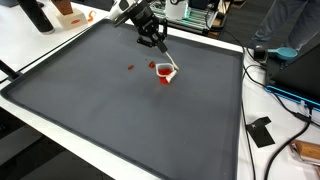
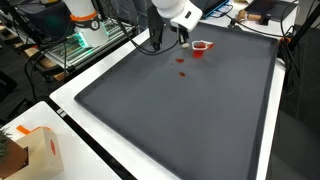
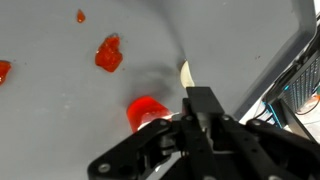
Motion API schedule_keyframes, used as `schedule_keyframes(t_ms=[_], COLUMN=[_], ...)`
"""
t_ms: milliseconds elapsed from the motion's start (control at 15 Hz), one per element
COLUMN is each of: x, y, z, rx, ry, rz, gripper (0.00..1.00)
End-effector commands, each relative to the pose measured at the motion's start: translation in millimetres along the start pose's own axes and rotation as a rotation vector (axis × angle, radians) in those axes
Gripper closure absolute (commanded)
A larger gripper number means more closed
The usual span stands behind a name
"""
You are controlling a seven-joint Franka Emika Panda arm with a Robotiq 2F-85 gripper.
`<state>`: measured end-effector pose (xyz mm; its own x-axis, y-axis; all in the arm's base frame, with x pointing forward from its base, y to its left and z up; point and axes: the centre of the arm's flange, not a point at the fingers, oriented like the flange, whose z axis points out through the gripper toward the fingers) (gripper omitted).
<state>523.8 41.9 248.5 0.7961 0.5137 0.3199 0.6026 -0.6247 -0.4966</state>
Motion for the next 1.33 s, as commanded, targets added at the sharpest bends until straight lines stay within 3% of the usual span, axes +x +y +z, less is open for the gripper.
schedule_keyframes(t_ms=[0, 333, 1267], x=[-4.1, -1.3, 14.1], y=[3.1, -0.5, -20.0], z=[2.3, -4.7, -38.9], rx=[-0.01, -0.03, -0.197], ry=[0.005, -0.003, -0.104], rz=[0.032, 0.097, 0.239], gripper=[0.97, 0.97, 0.97])
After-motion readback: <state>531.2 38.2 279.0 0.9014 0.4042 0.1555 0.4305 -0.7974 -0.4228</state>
